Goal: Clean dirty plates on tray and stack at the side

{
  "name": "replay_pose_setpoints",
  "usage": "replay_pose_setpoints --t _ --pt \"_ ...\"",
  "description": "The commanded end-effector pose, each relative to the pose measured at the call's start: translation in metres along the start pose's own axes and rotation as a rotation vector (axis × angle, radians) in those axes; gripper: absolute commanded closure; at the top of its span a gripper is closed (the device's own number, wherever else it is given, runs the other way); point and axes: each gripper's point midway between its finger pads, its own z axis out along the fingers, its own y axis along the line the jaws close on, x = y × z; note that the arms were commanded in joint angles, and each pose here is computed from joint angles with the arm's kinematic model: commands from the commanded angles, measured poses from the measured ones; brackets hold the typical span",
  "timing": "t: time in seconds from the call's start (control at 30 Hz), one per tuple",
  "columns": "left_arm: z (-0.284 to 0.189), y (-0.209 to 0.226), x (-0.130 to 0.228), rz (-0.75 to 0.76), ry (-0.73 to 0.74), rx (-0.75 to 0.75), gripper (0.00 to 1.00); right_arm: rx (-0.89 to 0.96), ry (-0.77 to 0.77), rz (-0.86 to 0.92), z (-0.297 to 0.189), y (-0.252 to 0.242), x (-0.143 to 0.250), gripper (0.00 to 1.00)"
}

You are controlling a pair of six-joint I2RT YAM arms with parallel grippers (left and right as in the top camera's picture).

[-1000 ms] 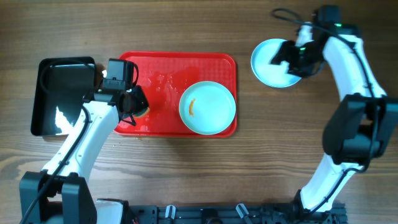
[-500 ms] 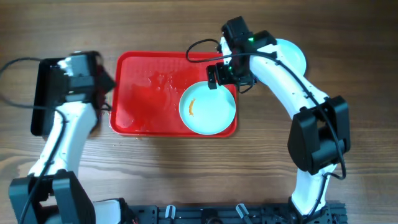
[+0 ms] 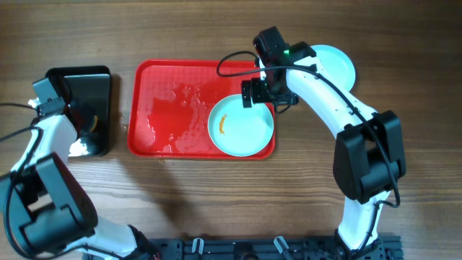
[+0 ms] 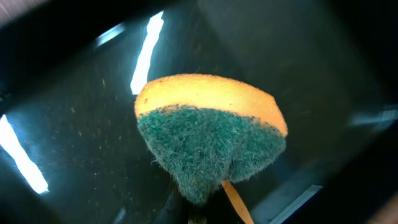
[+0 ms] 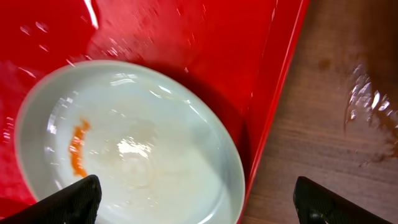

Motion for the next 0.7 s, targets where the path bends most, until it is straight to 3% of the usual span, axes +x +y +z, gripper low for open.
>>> replay_pose_setpoints --t 0.0,0.57,0.67 --pt "0.015 0.003 0.005 -0.016 0.040 0.000 0.96 0.017 -0.004 0.018 0.002 -0.005 0.008 0.00" --pt "0.034 0.024 0.015 -0.088 0.132 0.015 0.96 -0.067 0.039 -0.038 0.006 0.007 0.018 0.00" --pt "0.039 0.020 0.022 -0.114 0.185 0.078 0.96 -0.076 0.043 -0.039 0.006 0.009 0.019 0.00"
